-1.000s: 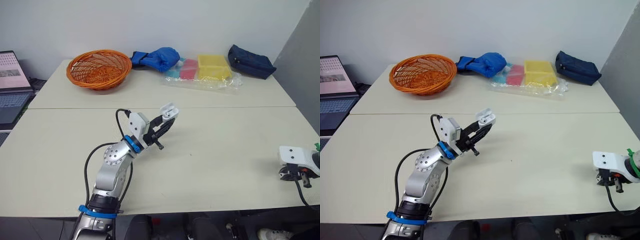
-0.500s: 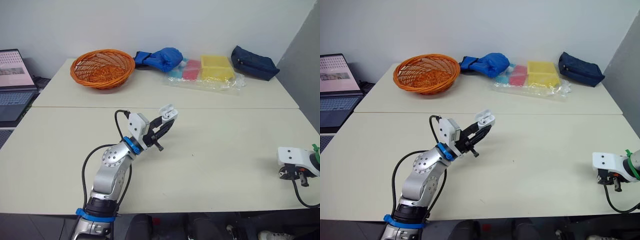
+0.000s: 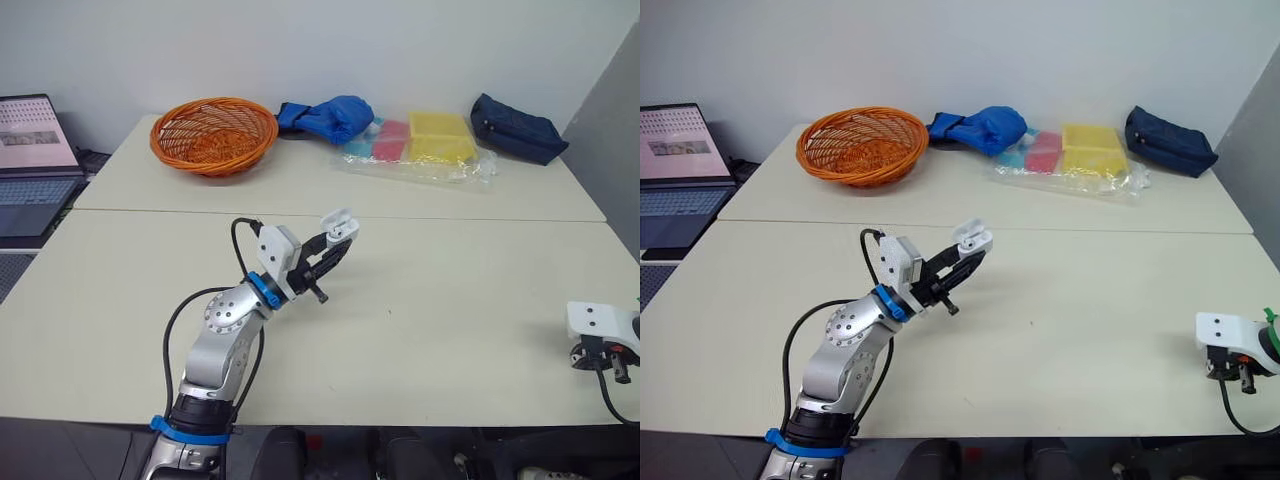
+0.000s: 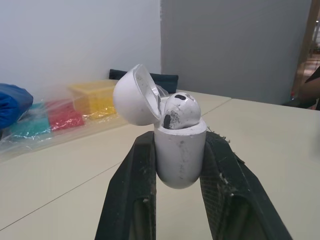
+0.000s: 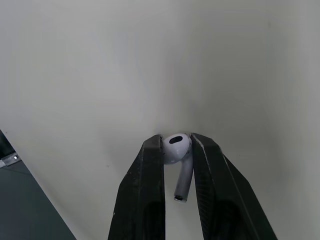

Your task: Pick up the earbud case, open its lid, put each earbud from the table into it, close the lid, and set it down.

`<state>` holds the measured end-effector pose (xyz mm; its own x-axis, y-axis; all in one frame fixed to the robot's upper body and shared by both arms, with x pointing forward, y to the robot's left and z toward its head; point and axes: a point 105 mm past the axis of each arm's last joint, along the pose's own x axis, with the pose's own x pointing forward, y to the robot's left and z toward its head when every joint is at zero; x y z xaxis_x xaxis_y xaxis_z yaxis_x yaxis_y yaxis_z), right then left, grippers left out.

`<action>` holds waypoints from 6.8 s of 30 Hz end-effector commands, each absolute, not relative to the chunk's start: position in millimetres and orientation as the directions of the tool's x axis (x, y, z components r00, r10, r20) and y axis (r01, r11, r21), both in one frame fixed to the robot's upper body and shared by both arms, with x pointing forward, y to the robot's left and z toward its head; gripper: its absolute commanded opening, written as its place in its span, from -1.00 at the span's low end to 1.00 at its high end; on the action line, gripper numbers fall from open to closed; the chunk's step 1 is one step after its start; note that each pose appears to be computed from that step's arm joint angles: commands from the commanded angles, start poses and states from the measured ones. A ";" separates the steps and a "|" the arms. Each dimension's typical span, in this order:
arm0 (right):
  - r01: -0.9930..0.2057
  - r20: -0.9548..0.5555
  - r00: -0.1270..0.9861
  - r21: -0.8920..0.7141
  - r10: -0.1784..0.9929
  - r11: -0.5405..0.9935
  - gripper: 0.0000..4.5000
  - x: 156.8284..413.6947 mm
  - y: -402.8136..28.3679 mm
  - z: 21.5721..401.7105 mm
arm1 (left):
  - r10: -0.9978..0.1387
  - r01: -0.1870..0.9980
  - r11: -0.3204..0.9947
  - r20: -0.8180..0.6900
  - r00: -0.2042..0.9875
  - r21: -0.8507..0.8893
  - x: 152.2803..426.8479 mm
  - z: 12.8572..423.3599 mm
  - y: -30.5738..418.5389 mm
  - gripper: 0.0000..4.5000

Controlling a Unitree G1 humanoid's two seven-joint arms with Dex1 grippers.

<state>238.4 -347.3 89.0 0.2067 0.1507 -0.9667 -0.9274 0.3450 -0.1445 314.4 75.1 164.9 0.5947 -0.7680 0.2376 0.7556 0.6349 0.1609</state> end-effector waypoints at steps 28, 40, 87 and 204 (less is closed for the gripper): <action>-0.952 -0.967 0.236 -0.212 0.091 0.221 0.10 236.1 -359.8 86.5 | -0.761 0.748 0.638 0.292 0.579 0.180 311.0 179.3 74.6 -0.64; -0.964 -0.965 0.243 -0.228 0.104 0.136 0.10 237.8 -355.7 83.6 | -0.767 0.750 0.633 0.287 0.573 0.194 309.3 178.5 73.6 -0.64; -0.824 0.171 0.554 -0.027 0.815 0.566 -0.82 317.0 -68.2 260.7 | -0.805 0.789 0.571 0.344 0.483 0.228 328.6 196.1 55.5 -0.64; -0.877 -0.157 0.399 -0.355 0.904 0.325 0.72 279.5 -120.0 174.9 | -0.938 0.746 0.342 -0.156 0.310 -0.571 342.0 156.5 79.2 -0.64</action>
<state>281.7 -120.9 172.9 0.4128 0.8933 -0.1775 -0.8794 0.3402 -0.3330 342.3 77.2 147.6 0.3114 -0.9360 -0.1639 0.7803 0.3503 -0.5180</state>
